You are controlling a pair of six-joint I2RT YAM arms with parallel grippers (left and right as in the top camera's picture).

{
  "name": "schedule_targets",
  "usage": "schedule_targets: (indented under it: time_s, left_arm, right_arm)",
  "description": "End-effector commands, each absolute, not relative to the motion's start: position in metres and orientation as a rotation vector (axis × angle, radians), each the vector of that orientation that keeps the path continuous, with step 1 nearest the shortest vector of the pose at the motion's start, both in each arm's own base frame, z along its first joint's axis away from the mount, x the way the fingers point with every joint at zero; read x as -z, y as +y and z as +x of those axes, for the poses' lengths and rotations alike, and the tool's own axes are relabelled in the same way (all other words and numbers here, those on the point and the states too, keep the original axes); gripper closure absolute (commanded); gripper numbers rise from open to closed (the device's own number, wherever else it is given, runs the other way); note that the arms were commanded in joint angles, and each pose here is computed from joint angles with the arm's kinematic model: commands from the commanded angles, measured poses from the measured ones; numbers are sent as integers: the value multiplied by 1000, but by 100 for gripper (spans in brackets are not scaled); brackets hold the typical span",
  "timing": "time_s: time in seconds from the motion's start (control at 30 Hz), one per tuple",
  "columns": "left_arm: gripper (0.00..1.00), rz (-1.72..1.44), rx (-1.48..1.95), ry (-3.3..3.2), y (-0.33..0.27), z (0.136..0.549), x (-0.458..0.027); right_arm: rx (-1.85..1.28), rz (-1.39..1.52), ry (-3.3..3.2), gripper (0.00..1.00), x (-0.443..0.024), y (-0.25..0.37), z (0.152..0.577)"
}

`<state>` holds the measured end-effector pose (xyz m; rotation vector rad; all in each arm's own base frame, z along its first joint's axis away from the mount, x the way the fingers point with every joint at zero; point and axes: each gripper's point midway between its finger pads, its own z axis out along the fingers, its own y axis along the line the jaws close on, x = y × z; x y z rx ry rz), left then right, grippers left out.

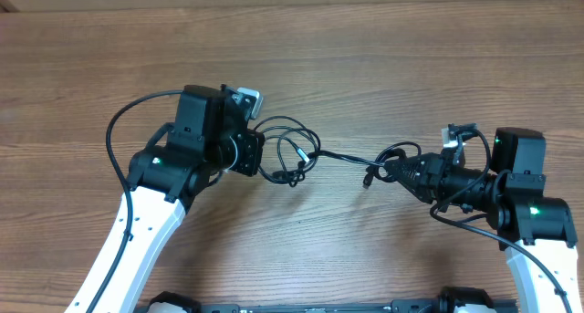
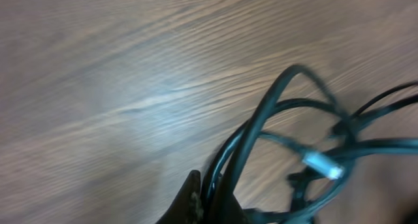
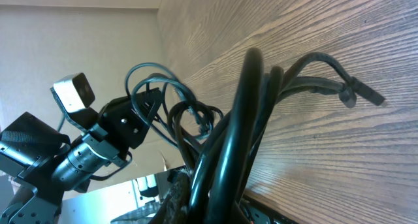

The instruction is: Untangle cables

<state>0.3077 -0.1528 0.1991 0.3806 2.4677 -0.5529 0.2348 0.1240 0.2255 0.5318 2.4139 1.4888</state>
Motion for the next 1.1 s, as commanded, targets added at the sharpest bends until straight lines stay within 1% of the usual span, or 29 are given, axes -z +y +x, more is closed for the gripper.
schedule_targets:
  time_s: [0.0,0.1,0.17,0.2,0.23,0.3,0.33,0.37,0.47,0.6,0.63,0.77,1.0,1.07]
  left_arm:
    - [96,499,114,2423,-102,328,-196]
    - [96,452,-16,2426,-85,333,-197]
    - [94,425,-9,2431,-84,333,-197]
    - [83,394,2,2439,-84,332,-196]
    - [57,353,18,2447,-84,332,-196]
    - [21,288,105,2461,-92,330,-196]
    - [2,281,237,2473,-108,325,-196]
    - [0,327,406,2481,-129,316,-197]
    - [0,413,660,2487,-158,296,-202]
    - [0,599,993,2402,-193,268,-221]
    - [0,654,1147,2330,-207,258,-236]
    - [0,795,1439,2109,-229,240,-275]
    - [0,876,1414,1942,-236,250,-296]
    - [0,877,1353,1949,-240,255,-293]
  right_arm:
    - [-1450,514,2388,96,-231,119,239]
    - [-1451,520,2390,96,-231,119,238]
    - [-1450,520,2390,96,-231,119,238]
    - [-1450,520,2390,96,-231,119,238]
    - [-1450,519,2389,96,-231,119,239]
    - [-1449,515,2385,96,-232,119,239]
    - [-1450,519,2385,96,-232,119,239]
    - [-1450,519,2385,96,-232,119,239]
    - [-1450,519,2385,96,-232,119,239]
    - [-1448,519,2385,96,-231,119,240]
    - [-1435,525,2387,96,-230,118,240]
    - [-1417,537,2392,96,-228,116,241]
    - [-1421,552,2405,96,-226,117,238]
    - [-1420,552,2404,96,-226,116,239]
